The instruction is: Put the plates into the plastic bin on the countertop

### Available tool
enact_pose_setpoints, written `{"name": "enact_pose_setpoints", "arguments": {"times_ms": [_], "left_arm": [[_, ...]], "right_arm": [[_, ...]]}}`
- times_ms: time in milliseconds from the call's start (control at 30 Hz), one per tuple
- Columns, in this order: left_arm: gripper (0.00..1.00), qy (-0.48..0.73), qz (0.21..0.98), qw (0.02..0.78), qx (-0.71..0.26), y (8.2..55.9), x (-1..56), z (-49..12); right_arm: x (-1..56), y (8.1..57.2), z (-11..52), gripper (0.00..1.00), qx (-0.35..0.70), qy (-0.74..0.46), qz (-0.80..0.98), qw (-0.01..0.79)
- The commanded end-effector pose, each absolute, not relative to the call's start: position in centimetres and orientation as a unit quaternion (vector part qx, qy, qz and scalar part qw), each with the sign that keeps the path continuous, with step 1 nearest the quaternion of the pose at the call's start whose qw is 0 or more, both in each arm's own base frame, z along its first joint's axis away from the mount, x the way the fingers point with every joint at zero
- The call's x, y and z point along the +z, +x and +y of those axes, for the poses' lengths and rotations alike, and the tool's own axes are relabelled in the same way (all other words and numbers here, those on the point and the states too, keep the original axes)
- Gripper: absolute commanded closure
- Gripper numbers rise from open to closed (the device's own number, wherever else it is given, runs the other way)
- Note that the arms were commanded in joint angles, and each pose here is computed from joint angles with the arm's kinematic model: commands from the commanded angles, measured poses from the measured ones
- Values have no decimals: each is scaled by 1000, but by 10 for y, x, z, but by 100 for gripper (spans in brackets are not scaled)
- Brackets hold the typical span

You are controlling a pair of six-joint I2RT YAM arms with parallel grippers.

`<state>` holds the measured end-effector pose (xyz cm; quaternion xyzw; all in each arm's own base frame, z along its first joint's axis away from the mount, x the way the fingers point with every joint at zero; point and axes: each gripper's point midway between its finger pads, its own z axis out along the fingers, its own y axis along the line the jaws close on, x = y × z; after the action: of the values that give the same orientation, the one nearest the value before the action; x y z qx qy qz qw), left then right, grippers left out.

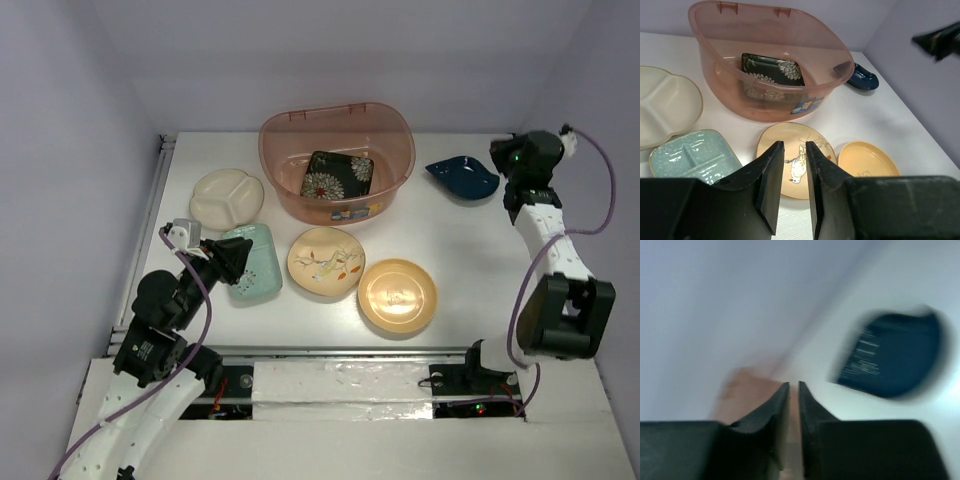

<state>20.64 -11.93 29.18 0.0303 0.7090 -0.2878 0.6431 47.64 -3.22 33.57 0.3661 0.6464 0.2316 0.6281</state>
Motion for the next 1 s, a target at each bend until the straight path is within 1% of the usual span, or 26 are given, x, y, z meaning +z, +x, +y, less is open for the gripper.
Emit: {"name": "enact_pose_setpoints", "arguments": {"times_ms": [0,67,100,167,200,267,367,500,967], "left_arm": [[78,36,682,665,-302,201,314,-119],[76,36,680,667,-302,200,315,-119],[75,35,680,667,-302,200,315,-118],[74,37,680,667,-303,200,315,-119],[74,37,680,667,-303,200,315,-119],[74,37,680,667,-303,200,315,-119],[74,38,678,667,-305,199,316,-120],[74,38,678,668,-305,199,316,-119],[73,38,677,669,-304,198,317,-119]], "right_arm": [[231,474,-77,81,186,472,666,547],[200,469,-98,67,156,505,669,523],[188,462,-113,47,132,523,666,514],[173,462,-121,34,120,532,672,501],[161,458,-124,34,111,540,679,485],[155,464,-120,34,123,543,683,473],[137,469,-115,40,140,561,683,446],[113,472,-114,44,137,588,685,408],[72,494,-99,46,179,616,689,338]]}}
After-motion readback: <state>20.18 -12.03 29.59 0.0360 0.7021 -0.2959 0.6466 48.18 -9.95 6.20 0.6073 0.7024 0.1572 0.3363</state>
